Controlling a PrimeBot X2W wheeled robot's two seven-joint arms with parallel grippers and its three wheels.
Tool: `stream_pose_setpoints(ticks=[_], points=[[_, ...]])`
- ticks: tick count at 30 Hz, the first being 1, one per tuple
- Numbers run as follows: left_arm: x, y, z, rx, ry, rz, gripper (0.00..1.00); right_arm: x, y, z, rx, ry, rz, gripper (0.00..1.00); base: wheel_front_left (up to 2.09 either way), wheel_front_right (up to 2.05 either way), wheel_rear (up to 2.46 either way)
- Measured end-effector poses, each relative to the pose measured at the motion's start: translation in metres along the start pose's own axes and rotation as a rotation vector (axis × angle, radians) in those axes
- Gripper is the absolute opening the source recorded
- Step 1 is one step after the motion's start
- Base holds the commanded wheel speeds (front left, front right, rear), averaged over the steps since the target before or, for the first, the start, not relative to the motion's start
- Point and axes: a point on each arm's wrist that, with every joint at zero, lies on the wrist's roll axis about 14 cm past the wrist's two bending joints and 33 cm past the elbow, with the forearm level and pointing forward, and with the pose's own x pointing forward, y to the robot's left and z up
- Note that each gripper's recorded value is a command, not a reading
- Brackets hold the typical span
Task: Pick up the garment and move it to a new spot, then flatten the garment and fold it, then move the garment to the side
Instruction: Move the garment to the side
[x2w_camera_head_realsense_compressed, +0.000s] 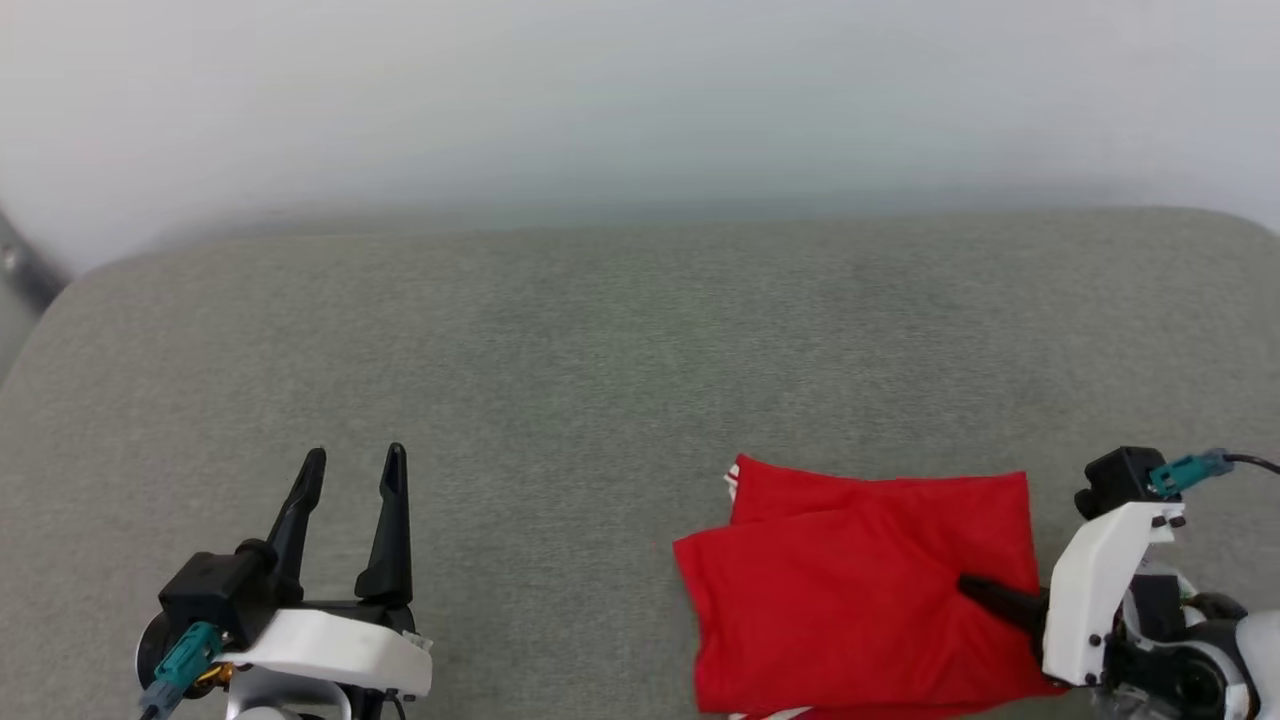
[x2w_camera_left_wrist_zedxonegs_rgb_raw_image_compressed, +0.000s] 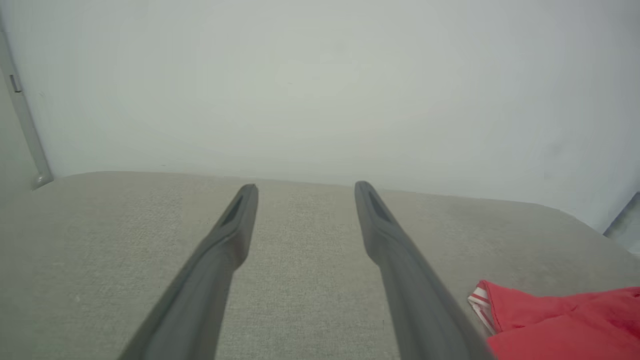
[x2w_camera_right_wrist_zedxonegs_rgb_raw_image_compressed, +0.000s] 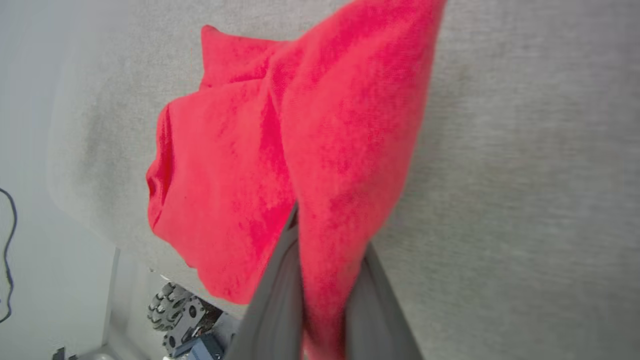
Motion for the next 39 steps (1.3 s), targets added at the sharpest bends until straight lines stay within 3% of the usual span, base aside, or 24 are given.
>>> stream_pose_setpoints(ticks=[2,9,14,22,23,25,32,33,34,35,39], points=[[0.01,-0.014,-0.001,-0.009,-0.001,-0.044,1.0,-0.014,-0.024,0.006,-0.034,-0.018,-0.09,0.0,0.0,0.0,0.0],[0.068,-0.077,-0.002,-0.013,-0.035,-0.266,1.0,-0.049,-0.089,0.04,0.018,-0.156,-0.279,0.0,0.0,0.0,0.0],[0.119,-0.105,-0.013,-0.009,-0.056,-0.39,1.0,-0.061,-0.153,0.067,-0.007,-0.203,-0.493,0.0,0.0,0.0,0.0],[0.162,-0.126,-0.067,-0.032,-0.002,-0.506,1.0,-0.081,-0.233,0.096,-0.014,-0.24,-0.754,0.0,0.0,0.0,0.0],[0.168,-0.132,-0.084,-0.044,0.015,-0.534,1.0,-0.096,-0.255,0.106,-0.035,-0.259,-0.841,0.0,0.0,0.0,0.0],[0.173,-0.136,-0.1,-0.059,0.032,-0.552,1.0,-0.105,-0.271,0.115,-0.038,-0.279,-0.906,0.0,0.0,0.0,0.0],[0.182,-0.135,-0.144,-0.092,0.08,-0.577,1.0,-0.089,-0.306,0.12,-0.063,-0.289,-1.017,0.0,0.0,0.0,0.0],[0.182,-0.134,-0.151,-0.095,0.091,-0.577,1.0,-0.082,-0.309,0.117,-0.063,-0.291,-1.02,0.08,0.0,0.0,0.0],[0.182,-0.134,-0.155,-0.099,0.098,-0.579,1.0,-0.078,-0.312,0.115,-0.074,-0.291,-1.028,0.48,0.0,0.0,0.0],[0.182,-0.133,-0.158,-0.103,0.099,-0.578,1.0,-0.076,-0.315,0.113,-0.083,-0.291,-1.04,1.0,0.0,0.0,0.0],[0.181,-0.132,-0.157,-0.1,0.099,-0.576,1.0,-0.077,-0.318,0.12,-0.143,-0.356,-1.071,1.0,0.0,0.0,0.0]])
